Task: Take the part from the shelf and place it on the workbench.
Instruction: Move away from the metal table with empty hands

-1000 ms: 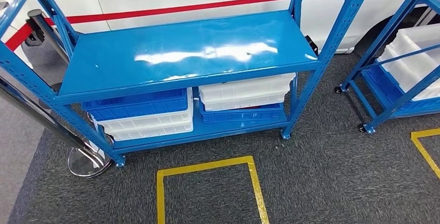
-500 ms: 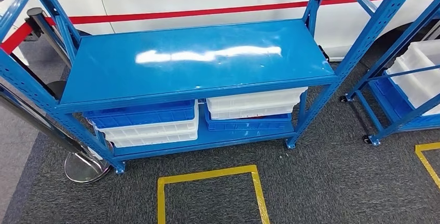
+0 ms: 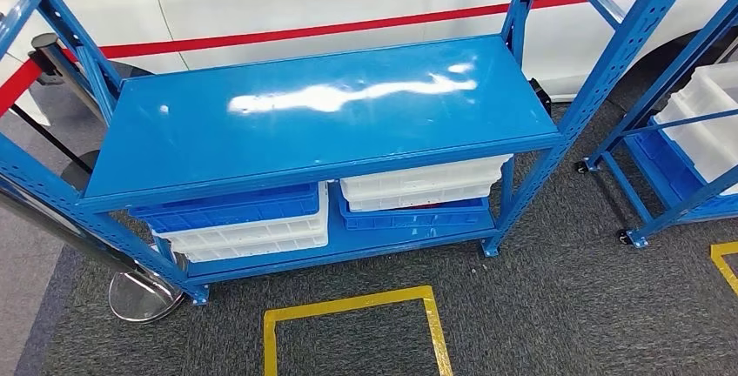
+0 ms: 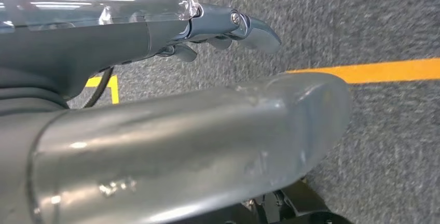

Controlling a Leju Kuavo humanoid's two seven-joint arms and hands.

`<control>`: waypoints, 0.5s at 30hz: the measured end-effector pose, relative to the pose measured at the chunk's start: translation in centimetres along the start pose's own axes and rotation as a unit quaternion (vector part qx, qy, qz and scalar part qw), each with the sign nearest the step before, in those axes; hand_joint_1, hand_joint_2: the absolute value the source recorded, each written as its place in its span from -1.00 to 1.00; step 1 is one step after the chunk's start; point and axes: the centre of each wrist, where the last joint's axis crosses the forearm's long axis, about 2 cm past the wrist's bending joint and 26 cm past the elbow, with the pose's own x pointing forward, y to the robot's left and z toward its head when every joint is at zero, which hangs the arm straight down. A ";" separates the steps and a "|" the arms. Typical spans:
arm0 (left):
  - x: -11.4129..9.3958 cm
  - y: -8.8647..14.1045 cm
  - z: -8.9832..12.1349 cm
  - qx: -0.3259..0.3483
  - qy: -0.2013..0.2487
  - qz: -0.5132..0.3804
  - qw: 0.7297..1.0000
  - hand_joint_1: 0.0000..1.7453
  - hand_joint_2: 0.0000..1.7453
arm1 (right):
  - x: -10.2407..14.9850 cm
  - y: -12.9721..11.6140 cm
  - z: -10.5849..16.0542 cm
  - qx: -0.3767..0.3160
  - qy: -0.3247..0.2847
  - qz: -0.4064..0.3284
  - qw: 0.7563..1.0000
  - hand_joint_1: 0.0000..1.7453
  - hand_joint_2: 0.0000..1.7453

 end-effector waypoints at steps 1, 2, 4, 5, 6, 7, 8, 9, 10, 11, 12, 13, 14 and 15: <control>0.0 0.0 0.0 0.001 0.000 -0.001 1.000 -1.00 -1.00 | 0.0 0.0 0.0 0.000 0.000 0.000 1.000 -1.00 -1.00; 0.0 0.1 0.0 0.003 0.000 -0.002 1.000 -1.00 -1.00 | 0.0 0.0 0.0 0.000 0.000 0.000 1.000 -1.00 -1.00; 0.1 0.1 0.0 0.005 -0.002 -0.004 1.000 -1.00 -1.00 | 0.1 0.0 0.0 0.000 0.000 -0.001 1.000 -1.00 -1.00; 0.1 0.1 0.0 0.005 -0.002 -0.004 1.000 -1.00 -1.00 | 0.1 0.0 0.0 0.000 -0.001 -0.001 1.000 -1.00 -1.00; 0.0 0.1 0.0 0.005 -0.002 -0.004 1.000 -1.00 -1.00 | 0.1 0.0 0.0 0.000 -0.001 -0.001 1.000 -1.00 -1.00; 0.0 0.1 0.0 0.005 -0.002 -0.005 1.000 -1.00 -1.00 | 0.1 0.1 0.0 0.000 -0.001 -0.001 1.000 -1.00 -1.00; 0.0 0.1 0.0 0.005 -0.001 -0.005 1.000 -1.00 -1.00 | 0.1 0.1 0.0 0.000 -0.001 0.000 1.000 -1.00 -1.00; 0.0 0.0 0.0 0.005 -0.002 -0.005 1.000 -1.00 -1.00 | 0.1 0.1 0.0 0.000 -0.001 0.000 1.000 -1.00 -1.00; 0.0 0.0 0.0 0.005 -0.002 -0.005 1.000 -1.00 -1.00 | 0.1 0.1 0.0 0.000 -0.001 -0.001 1.000 -1.00 -1.00; 0.0 0.1 0.0 0.005 -0.002 -0.005 1.000 -1.00 -1.00 | 0.1 0.0 0.0 0.000 -0.001 -0.001 1.000 -1.00 -1.00; 0.0 0.1 0.0 0.005 -0.002 -0.005 1.000 -1.00 -1.00 | 0.1 0.0 0.0 0.000 0.000 -0.001 1.000 -1.00 -1.00; 0.0 0.1 0.0 0.005 -0.002 -0.005 1.000 -1.00 -1.00 | 0.1 0.0 0.0 0.000 0.000 -0.001 1.000 -1.00 -1.00; 0.0 0.1 0.0 0.005 -0.002 -0.005 1.000 -1.00 -1.00 | 0.1 0.0 0.0 0.000 0.000 -0.001 1.000 -1.00 -1.00; 0.0 0.1 0.0 0.005 -0.002 -0.005 1.000 -1.00 -1.00 | 0.1 0.0 0.0 0.000 0.000 -0.002 1.000 -1.00 -1.00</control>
